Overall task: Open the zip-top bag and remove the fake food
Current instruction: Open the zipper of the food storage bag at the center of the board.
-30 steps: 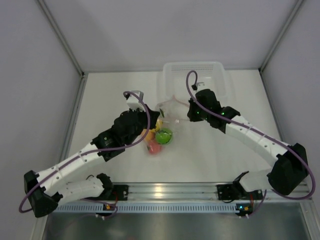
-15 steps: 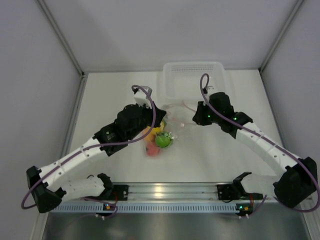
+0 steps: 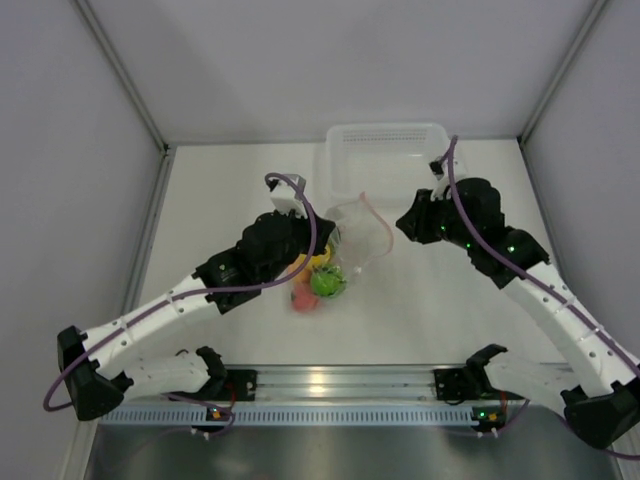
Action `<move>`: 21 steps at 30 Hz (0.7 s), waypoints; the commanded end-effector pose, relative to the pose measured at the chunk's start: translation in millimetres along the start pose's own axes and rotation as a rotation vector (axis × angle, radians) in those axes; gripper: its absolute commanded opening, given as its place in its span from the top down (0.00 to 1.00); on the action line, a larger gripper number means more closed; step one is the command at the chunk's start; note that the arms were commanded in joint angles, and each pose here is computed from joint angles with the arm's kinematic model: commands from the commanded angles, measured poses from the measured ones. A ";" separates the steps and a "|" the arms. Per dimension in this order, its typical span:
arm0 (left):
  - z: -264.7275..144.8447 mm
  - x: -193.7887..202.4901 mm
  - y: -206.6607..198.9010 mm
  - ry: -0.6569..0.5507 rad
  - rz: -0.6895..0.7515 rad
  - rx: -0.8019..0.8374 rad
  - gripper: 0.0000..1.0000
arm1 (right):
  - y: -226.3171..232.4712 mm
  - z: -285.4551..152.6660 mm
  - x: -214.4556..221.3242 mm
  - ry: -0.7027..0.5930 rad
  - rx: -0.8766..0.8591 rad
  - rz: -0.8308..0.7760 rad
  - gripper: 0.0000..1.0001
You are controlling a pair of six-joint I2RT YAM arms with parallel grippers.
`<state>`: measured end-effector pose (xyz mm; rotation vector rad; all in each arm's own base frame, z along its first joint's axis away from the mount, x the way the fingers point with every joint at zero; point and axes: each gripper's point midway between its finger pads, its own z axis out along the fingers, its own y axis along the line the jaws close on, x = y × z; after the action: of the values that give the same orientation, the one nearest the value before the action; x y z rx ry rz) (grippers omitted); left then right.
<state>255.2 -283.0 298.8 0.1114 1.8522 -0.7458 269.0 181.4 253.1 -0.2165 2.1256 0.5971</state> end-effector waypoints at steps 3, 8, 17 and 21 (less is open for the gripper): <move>-3.3 -31.8 -22.7 -0.092 -0.053 0.071 1.00 | 35.5 -34.0 -44.7 -0.108 -0.094 0.009 0.80; 0.6 -31.8 -32.3 -0.090 -0.085 0.106 1.00 | 64.7 -22.1 -45.2 -0.065 -0.134 -0.027 0.82; -2.9 -51.6 -59.6 -0.133 -0.173 0.209 1.00 | 83.2 10.1 -26.3 -0.007 -0.102 -0.077 0.83; -4.2 -55.9 -77.8 -0.129 -0.228 0.285 1.00 | 81.2 12.6 -19.2 0.016 -0.099 -0.087 0.83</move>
<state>249.1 -312.5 323.4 0.0664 1.8028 -0.9537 259.9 260.5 280.2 -0.3819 2.1200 0.6686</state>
